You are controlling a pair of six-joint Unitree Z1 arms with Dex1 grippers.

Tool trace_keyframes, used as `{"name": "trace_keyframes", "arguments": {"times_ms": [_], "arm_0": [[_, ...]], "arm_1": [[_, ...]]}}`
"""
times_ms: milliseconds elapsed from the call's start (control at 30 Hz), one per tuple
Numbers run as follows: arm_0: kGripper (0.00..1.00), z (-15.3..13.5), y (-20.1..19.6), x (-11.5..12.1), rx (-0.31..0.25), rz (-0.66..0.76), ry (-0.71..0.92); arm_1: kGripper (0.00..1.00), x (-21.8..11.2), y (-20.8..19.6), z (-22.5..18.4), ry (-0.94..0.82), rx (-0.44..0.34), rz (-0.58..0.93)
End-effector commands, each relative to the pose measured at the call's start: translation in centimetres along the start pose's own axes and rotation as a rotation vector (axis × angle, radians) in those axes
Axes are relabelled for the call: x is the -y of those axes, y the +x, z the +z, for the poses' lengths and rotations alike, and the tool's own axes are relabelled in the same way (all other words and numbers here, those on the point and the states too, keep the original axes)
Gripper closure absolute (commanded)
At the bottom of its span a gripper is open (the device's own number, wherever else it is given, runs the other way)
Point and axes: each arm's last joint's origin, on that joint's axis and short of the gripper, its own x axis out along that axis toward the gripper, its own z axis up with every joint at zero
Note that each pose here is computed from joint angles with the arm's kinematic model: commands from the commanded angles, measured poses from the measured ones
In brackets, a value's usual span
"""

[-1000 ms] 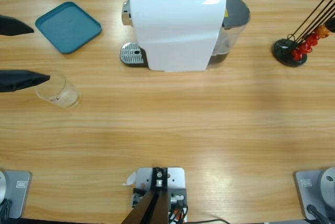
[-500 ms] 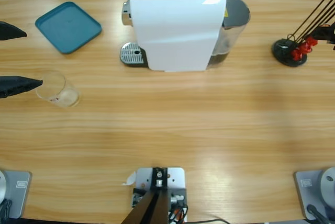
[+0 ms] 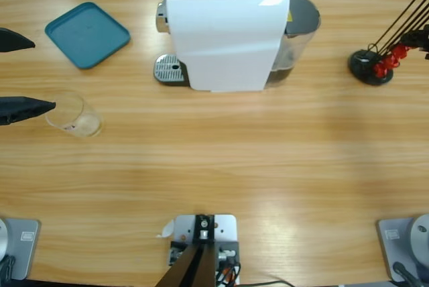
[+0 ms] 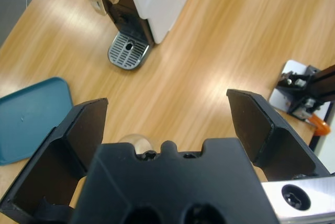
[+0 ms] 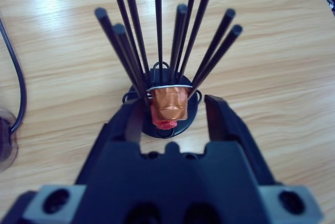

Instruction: Pour coffee

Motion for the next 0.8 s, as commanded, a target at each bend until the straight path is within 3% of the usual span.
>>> {"name": "trace_keyframes", "arguments": {"times_ms": [33,167,333,800], "arm_0": [[0.018,0.04,0.74,-0.17,-0.032,-0.009,-0.016],[0.018,0.00,0.72,-0.15,-0.032,-0.009,-0.016],[0.023,-0.10,0.77,-0.12,-0.035,-0.010,-0.020],[0.023,-0.67,0.96,0.03,-0.048,-0.014,-0.025]], "arm_1": [[0.738,0.04,1.22,-1.28,-0.040,-0.058,-0.001],[0.783,-0.06,1.30,-1.32,-0.041,-0.064,0.016],[1.000,-0.18,1.31,-1.20,-0.059,-0.054,0.036],[1.000,-0.05,0.94,-0.95,-0.040,-0.027,0.029]]}}
